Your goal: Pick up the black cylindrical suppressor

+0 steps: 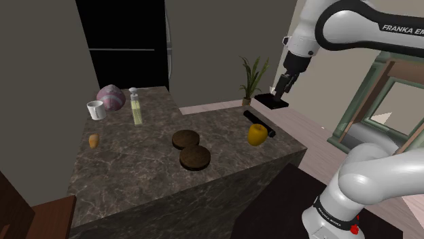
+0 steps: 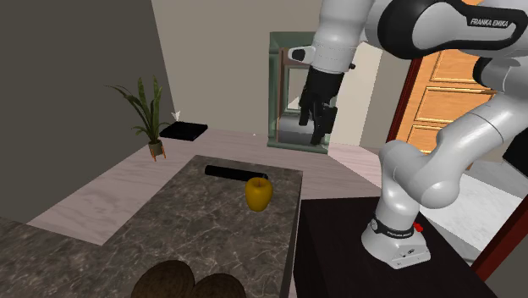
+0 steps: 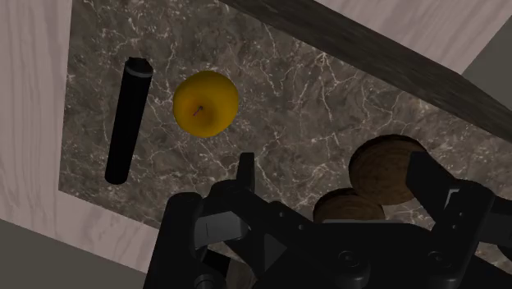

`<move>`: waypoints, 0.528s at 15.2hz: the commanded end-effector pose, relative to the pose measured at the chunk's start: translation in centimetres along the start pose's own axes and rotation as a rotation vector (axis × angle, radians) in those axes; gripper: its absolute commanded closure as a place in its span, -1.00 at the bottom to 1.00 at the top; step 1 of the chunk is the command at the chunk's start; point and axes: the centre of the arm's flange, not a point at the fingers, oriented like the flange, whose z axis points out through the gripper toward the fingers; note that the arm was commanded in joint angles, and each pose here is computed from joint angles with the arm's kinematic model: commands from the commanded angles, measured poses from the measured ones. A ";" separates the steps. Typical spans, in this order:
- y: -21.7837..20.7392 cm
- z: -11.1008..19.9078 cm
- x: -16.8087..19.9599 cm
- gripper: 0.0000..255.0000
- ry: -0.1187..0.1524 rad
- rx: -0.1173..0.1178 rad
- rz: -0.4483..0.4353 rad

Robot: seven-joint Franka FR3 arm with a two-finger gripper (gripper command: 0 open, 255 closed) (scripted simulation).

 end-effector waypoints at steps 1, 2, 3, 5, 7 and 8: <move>0.0 0.0 0.0 -1.00 0.000 0.000 0.000; 0.8 0.9 0.6 -1.00 -0.004 0.001 0.007; 1.6 1.8 1.2 -1.00 -0.008 0.003 0.013; 3.3 3.6 2.4 -1.00 -0.016 0.005 0.026; 4.9 5.4 3.6 -1.00 -0.025 0.008 0.040; 5.8 6.3 4.2 -1.00 -0.029 0.010 0.046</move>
